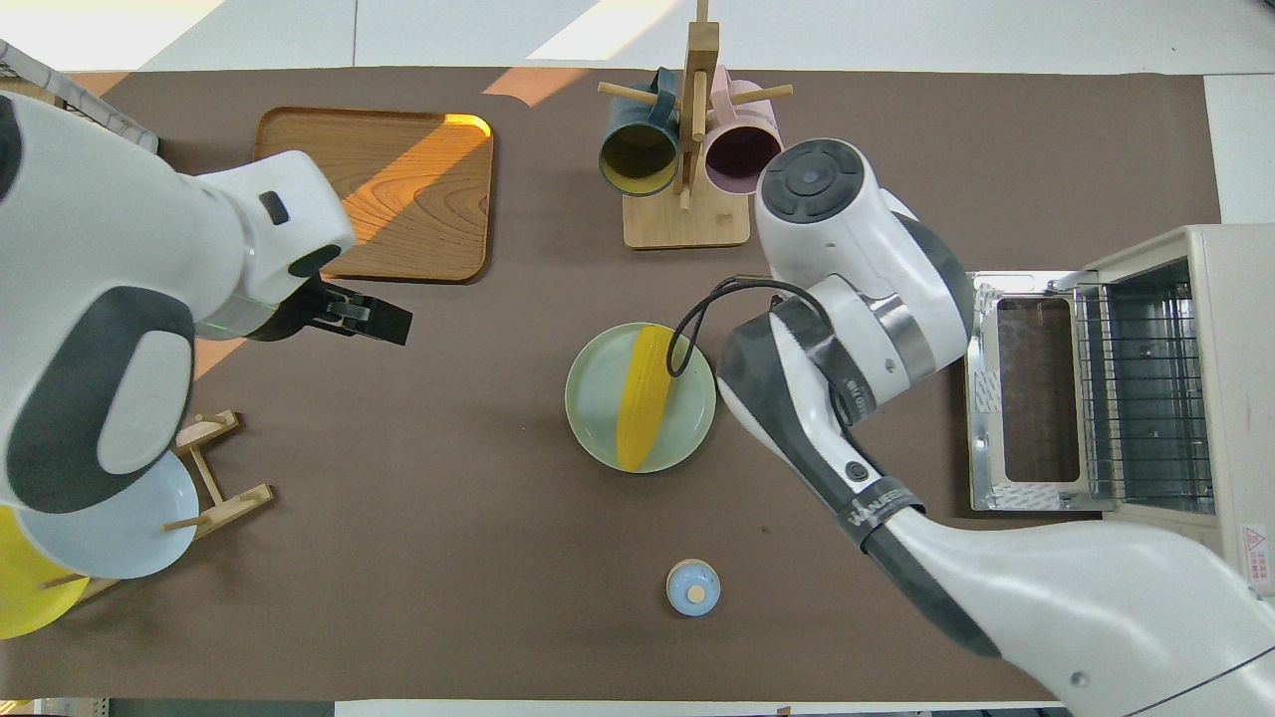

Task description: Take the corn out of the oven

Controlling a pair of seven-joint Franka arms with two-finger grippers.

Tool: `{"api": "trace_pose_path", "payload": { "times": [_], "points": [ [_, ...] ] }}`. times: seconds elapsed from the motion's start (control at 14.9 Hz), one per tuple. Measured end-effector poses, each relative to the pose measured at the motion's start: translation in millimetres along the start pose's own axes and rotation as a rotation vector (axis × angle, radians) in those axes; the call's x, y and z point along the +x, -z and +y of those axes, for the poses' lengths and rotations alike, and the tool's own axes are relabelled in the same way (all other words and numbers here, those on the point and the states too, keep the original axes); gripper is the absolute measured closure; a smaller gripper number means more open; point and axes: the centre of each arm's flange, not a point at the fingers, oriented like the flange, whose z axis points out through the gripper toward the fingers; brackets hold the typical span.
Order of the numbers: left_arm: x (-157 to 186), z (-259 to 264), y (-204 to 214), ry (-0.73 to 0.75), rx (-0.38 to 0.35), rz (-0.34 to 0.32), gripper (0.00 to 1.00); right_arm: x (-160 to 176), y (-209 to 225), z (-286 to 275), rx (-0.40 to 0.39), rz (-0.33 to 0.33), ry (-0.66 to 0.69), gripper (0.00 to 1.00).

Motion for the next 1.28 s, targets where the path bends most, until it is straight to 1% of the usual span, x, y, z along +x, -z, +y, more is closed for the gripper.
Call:
{"api": "trace_pose_path", "payload": {
  "times": [0.13, 0.2, 0.27, 0.4, 0.54, 0.74, 0.87, 1.01, 1.14, 1.28],
  "points": [
    [8.9, 37.3, -31.3, -0.055, -0.021, 0.007, 0.0, 25.2, -52.1, 61.4, 0.043, -0.005, -0.003, 0.99],
    [13.3, 57.6, -50.0, -0.075, -0.035, 0.006, 0.0, 29.9, -73.5, 85.2, 0.057, -0.01, -0.009, 0.99],
    [17.5, 77.9, -69.1, -0.087, -0.055, 0.002, 0.0, 30.3, -88.4, 100.0, 0.067, -0.013, -0.016, 0.99],
    [24.8, 113.0, -105.9, -0.113, -0.074, -0.003, 0.0, 24.7, -99.7, 106.4, 0.069, -0.019, -0.018, 0.99],
    [28.8, 141.2, -139.6, -0.142, -0.086, -0.008, 0.0, 18.9, -97.6, 101.1, 0.051, -0.006, 0.008, 0.99],
    [29.1, 184.1, -187.0, -0.138, -0.102, -0.008, 0.0, 16.1, -98.5, 105.5, -0.042, 0.025, 0.063, 0.99],
    [25.5, 211.2, -213.8, -0.131, -0.102, -0.004, 0.0, 14.8, -97.2, 105.8, -0.064, 0.028, 0.076, 0.99],
    [24.3, 220.4, -230.3, -0.118, -0.099, -0.01, 0.0, 13.6, -93.4, 105.9, -0.073, 0.034, 0.082, 0.99],
    [26.0, 220.2, -241.8, -0.089, -0.096, -0.006, 0.0, 10.9, -82.8, 105.8, -0.104, 0.04, 0.134, 0.99],
    [26.4, 220.2, -248.7, -0.077, -0.095, -0.007, 0.0, 8.6, -47.9, 121.3, -0.128, 0.037, 0.223, 0.99]
  ]
}}
